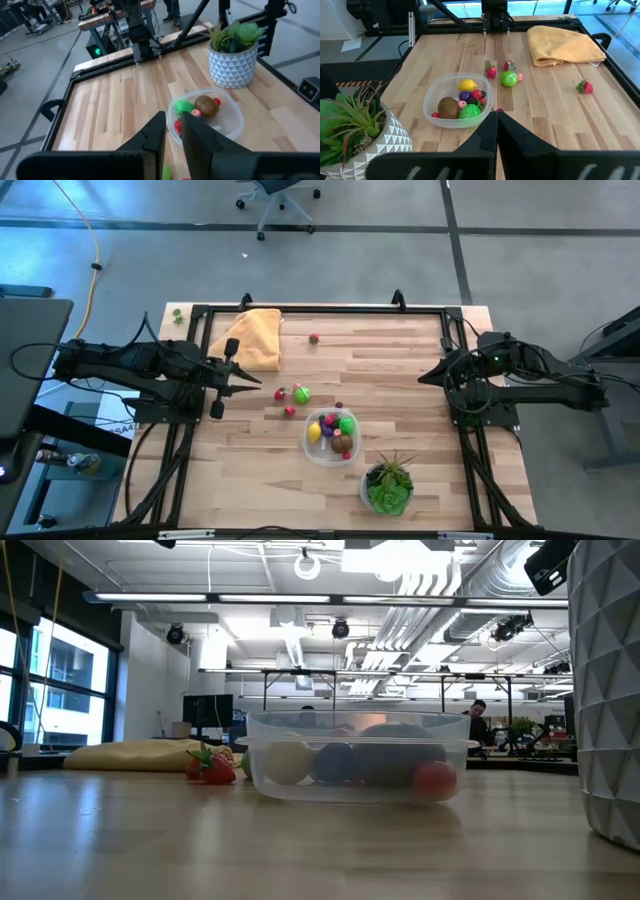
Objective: Pick and placing Produce into tupperware
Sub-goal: Put the red strawberry into the transparent bin
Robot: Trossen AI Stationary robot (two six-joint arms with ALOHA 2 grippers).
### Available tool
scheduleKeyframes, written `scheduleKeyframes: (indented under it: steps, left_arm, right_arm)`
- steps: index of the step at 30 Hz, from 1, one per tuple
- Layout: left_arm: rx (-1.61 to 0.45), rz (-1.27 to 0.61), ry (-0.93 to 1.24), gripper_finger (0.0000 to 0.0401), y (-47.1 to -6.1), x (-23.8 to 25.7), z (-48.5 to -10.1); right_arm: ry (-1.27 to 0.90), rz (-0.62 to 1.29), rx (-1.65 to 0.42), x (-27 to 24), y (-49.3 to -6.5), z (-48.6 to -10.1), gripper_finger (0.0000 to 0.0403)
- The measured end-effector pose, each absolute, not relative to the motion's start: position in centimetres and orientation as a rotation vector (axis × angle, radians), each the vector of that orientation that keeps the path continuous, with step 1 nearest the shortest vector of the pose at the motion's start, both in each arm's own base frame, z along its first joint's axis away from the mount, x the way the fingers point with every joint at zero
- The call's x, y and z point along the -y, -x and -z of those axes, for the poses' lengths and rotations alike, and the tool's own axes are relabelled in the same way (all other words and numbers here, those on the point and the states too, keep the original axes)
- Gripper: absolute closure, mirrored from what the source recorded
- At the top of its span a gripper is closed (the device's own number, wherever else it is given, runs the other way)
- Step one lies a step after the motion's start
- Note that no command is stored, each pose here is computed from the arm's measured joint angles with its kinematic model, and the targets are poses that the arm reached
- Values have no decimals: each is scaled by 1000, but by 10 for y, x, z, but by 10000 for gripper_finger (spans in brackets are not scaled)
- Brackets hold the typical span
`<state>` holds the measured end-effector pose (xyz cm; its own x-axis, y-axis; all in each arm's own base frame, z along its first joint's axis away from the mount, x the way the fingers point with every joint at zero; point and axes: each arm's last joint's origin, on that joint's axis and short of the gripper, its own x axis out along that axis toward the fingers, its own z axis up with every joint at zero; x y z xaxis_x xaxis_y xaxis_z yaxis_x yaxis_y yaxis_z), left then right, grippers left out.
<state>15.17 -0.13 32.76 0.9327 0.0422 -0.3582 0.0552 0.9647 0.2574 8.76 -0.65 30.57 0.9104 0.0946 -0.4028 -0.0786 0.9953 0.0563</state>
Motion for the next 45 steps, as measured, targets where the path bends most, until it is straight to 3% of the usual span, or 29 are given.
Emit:
scheduleKeyframes:
  steps: [12, 19, 25, 34, 45]
  left_arm:
    - [-554, -11, -52, 350, -175, -22, -317]
    - [-773, -202, 239, 350, -195, -64, -310]
    - [-918, -245, 374, 350, -226, -87, -281]
    - [-1173, -146, 366, 350, -258, -98, -236]
    - [-1295, -151, 275, 350, -256, -94, -225]
  right_arm:
    - [-39, -88, -417, 7, -88, -306, 402]
    - [-37, -87, -417, 7, -88, -306, 402]
    - [-39, -87, -417, 7, -88, -306, 402]
    - [-39, -87, -418, 7, -88, -306, 402]
    - [-38, -90, -417, 6, -88, -306, 402]
